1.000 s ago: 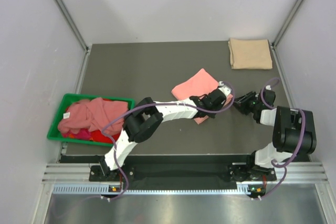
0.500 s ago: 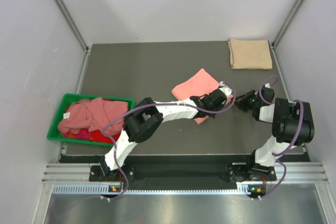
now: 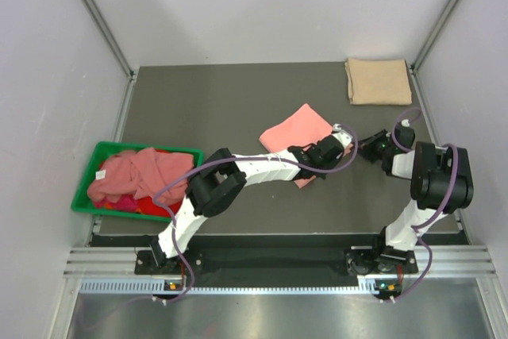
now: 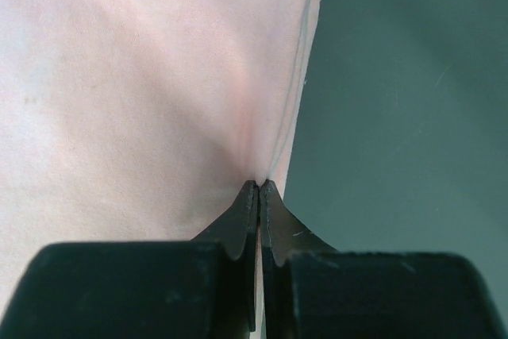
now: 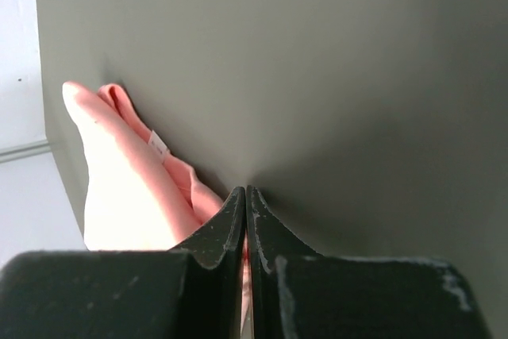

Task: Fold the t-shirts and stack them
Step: Fold the tshirt

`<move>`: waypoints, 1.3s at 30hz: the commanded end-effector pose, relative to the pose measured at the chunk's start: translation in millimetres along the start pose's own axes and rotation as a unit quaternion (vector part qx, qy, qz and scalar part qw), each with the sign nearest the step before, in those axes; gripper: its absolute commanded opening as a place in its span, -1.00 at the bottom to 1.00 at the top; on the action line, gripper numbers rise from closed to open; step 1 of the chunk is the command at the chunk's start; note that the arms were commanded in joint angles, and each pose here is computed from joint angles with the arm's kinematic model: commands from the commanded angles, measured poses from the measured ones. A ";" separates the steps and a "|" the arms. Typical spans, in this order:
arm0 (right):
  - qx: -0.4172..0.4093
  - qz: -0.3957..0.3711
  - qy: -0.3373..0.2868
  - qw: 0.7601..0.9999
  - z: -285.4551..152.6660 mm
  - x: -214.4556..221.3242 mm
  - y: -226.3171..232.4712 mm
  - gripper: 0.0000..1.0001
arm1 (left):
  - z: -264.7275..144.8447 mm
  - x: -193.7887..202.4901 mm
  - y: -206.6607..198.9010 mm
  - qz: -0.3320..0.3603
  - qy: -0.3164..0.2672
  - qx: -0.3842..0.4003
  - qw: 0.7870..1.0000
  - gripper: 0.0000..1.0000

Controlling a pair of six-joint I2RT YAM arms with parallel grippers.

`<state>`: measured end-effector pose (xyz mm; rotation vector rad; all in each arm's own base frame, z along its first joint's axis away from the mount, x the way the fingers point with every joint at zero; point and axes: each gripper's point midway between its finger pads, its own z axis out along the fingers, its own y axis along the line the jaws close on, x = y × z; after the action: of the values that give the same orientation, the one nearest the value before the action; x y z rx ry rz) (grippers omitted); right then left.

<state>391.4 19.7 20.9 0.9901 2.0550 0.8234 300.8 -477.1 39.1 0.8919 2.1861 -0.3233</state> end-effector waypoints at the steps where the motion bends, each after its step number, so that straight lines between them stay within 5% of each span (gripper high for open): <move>1: 0.009 -0.032 -0.002 0.999 6.0 -10.0 -0.4 -1.00 | -24.2 -33.4 -5.1 -0.003 -0.037 0.013 0.999 -1.00; 2: 0.007 -0.035 0.001 0.999 5.4 -10.4 1.8 -1.00 | -25.8 -33.9 -7.4 -0.003 -0.038 0.018 0.999 -1.00; 6: 0.036 -0.050 0.005 0.998 -6.1 -16.0 5.7 -0.36 | -33.0 -38.6 -9.8 0.003 -0.039 0.029 0.999 -0.94; 8: 0.043 -0.059 -0.005 0.997 -18.9 -21.1 13.5 -0.28 | -37.3 -40.1 -8.5 0.001 -0.039 0.028 0.999 -0.61; 15: 0.029 -0.076 -0.030 0.996 -50.8 -12.0 42.9 0.13 | -77.1 -66.4 -1.6 -0.028 -0.074 0.033 0.996 -0.43; 22: 0.038 -0.094 -0.022 0.995 -54.3 16.9 45.5 0.19 | -98.0 -78.7 51.3 -0.058 -0.065 -0.006 0.996 -0.42; 35: 0.061 -0.100 -0.013 0.993 -29.9 36.7 20.0 0.04 | -67.6 -8.7 189.0 -0.205 0.043 -0.035 0.977 -0.42; 39: 0.050 -0.091 0.005 0.995 -16.1 47.5 10.3 0.00 | -59.2 9.6 201.3 -0.223 0.060 -0.033 0.973 -0.41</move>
<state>355.9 55.4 33.4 0.8564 2.1900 0.6086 411.8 -295.4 95.9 0.3764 2.4325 -0.3477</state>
